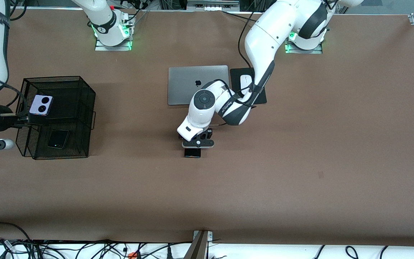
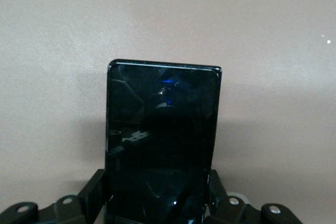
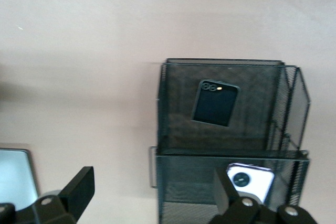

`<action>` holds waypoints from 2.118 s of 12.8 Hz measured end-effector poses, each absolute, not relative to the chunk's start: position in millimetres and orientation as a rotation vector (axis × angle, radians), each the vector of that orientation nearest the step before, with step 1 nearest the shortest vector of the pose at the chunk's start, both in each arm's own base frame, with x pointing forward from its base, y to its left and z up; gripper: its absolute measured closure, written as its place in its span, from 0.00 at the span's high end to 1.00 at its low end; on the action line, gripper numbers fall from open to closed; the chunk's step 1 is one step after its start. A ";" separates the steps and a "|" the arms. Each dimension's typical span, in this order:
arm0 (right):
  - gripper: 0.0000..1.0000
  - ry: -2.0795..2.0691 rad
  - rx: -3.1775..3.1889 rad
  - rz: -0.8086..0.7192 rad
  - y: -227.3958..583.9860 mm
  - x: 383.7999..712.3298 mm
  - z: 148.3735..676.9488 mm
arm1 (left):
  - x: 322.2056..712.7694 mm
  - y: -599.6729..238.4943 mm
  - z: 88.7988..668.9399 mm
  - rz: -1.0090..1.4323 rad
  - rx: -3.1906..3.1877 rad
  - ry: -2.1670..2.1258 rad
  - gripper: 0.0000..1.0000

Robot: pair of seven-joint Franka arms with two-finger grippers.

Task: Place phones with both arms
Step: 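Lower the large black phone onto the table and open the left gripper, then grasp the large phone with the right gripper while the left gripper withdraws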

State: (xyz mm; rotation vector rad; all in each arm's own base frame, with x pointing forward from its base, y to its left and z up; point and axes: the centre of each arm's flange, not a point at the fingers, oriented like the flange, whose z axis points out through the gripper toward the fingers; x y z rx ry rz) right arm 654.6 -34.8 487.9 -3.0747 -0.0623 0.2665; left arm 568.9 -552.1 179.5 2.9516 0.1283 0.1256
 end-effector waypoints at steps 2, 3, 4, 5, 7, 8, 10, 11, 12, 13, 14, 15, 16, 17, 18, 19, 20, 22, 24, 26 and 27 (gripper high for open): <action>1.00 -0.037 -3.066 0.279 -17.7 655.4 483.9 | 570.5 -549.4 173.7 0.125 2.959 0.133 0.80; 1.00 -0.032 -3.065 0.289 -13.7 655.4 480.6 | 571.6 -548.4 173.7 0.129 2.961 0.135 0.86; 1.00 -0.027 -3.064 0.298 -13.0 655.1 477.7 | 574.8 -546.7 176.0 0.140 2.960 0.144 0.96; 1.00 -0.023 -3.063 0.302 -14.6 654.8 476.6 | 579.1 -544.9 180.3 0.156 2.957 0.163 1.00; 1.00 -0.015 -3.063 0.299 -18.1 654.5 477.7 | 589.0 -543.0 196.5 0.195 2.938 0.185 1.00; 1.00 -0.014 -3.063 0.296 -18.7 654.3 478.6 | 597.5 -539.6 211.6 0.224 2.922 0.203 1.00; 1.00 -0.010 -3.062 0.292 -15.6 653.9 480.8 | 630.7 -507.5 258.9 0.268 2.903 0.287 1.00; 1.00 -0.004 -3.061 0.292 -12.8 653.9 481.0 | 650.8 -476.9 287.0 0.252 2.921 0.343 1.00; 1.00 0.009 -3.060 0.297 -9.9 653.8 479.8 | 670.9 -439.5 318.8 0.233 2.940 0.393 1.00; 1.00 0.031 -3.059 0.304 -6.0 653.5 478.0 | 686.0 -404.6 346.5 0.217 2.958 0.416 1.00; 1.00 0.055 -3.057 0.308 1.5 653.5 476.4 | 698.2 -368.3 372.4 0.196 2.980 0.425 1.00; 1.00 0.076 -3.055 0.299 12.6 654.6 475.7 | 708.1 -330.5 398.4 0.178 3.001 0.421 1.00; 1.00 0.083 -3.053 0.266 26.5 657.4 475.6 | 715.4 -291.2 423.5 0.156 3.021 0.406 1.00; 1.00 0.098 -3.049 0.233 42.4 660.3 474.7 | 719.5 -252.2 447.8 0.133 3.041 0.382 1.00; 1.00 0.138 -3.045 0.215 59.9 662.6 471.0 | 721.3 -213.3 470.7 0.113 3.058 0.353 1.00; 1.00 0.184 -3.041 0.203 78.8 664.6 463.4 | 721.5 -173.8 491.9 0.098 3.072 0.317 1.00; 1.00 0.221 -3.041 0.186 101.5 667.1 453.1 | 720.3 -135.5 508.7 0.081 3.084 0.275 1.00; 1.00 0.278 -3.042 0.156 161.0 670.1 422.6 | 714.5 -60.5 529.6 0.023 3.106 0.170 1.00; 1.00 0.348 -3.041 0.135 226.0 666.0 385.0 | 708.2 6.0 539.3 -0.009 3.110 0.090 1.00; 1.00 0.441 -3.021 0.079 285.5 658.6 352.6 | 702.4 51.9 537.7 -0.028 3.108 0.050 1.00; 1.00 0.472 -3.011 0.061 312.8 652.9 337.9 | 699.0 62.4 532.7 -0.049 3.105 0.034 1.00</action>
